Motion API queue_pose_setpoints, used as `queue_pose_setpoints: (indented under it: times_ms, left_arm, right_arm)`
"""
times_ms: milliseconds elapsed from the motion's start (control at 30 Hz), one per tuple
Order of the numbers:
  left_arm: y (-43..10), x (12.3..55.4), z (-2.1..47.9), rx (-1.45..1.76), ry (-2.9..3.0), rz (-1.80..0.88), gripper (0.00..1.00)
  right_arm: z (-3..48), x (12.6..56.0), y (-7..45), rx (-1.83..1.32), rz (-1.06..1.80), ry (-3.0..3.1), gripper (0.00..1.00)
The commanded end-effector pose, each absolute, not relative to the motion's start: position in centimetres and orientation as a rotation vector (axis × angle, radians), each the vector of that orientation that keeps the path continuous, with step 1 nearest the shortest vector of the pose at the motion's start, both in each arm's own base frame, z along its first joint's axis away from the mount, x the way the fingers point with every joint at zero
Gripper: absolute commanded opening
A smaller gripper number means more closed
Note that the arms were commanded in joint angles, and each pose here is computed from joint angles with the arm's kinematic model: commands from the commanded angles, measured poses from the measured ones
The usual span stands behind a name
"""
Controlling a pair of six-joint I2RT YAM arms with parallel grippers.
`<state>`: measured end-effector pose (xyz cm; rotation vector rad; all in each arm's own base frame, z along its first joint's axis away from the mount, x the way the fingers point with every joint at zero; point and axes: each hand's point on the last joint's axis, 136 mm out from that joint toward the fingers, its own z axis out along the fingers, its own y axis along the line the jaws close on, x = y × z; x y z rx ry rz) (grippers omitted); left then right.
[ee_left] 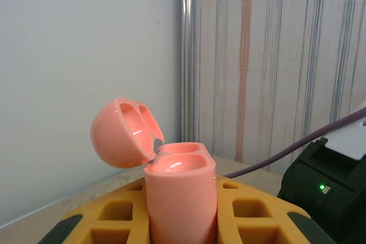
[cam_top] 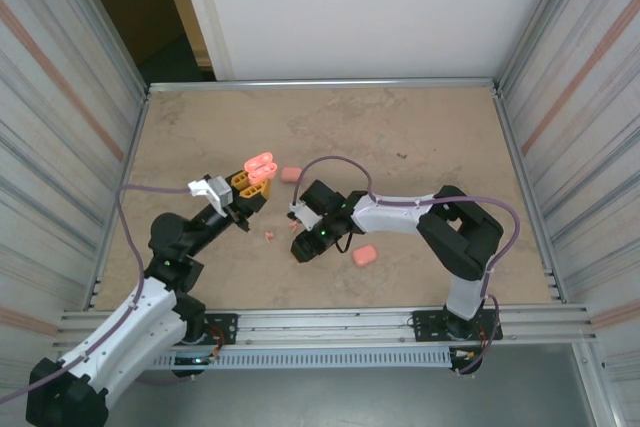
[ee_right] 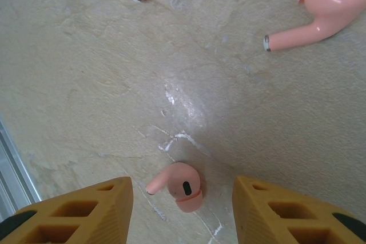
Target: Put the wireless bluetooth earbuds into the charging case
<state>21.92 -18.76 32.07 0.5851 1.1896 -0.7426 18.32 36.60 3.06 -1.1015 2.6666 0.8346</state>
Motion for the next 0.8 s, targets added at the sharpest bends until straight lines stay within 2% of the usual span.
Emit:
queue_pose_setpoints:
  times_ms: [0, 200, 767]
  left_arm:
    - [-18.8, 21.1, 34.5, 0.599, 1.097, -0.741, 0.00]
    - [-18.9, 21.2, 34.4, 0.600, 1.104, -0.744, 0.00]
    - [-19.0, 21.3, 34.3, 0.602, 1.108, -0.749, 0.00]
  right_arm:
    - [3.1, 17.8, 37.0, -1.151, 0.843, 2.669, 0.47]
    - [2.5, 17.5, 37.2, -1.168, 0.842, 2.686, 0.41]
    - [1.3, 16.6, 37.1, -1.215, 0.808, 2.719, 0.36]
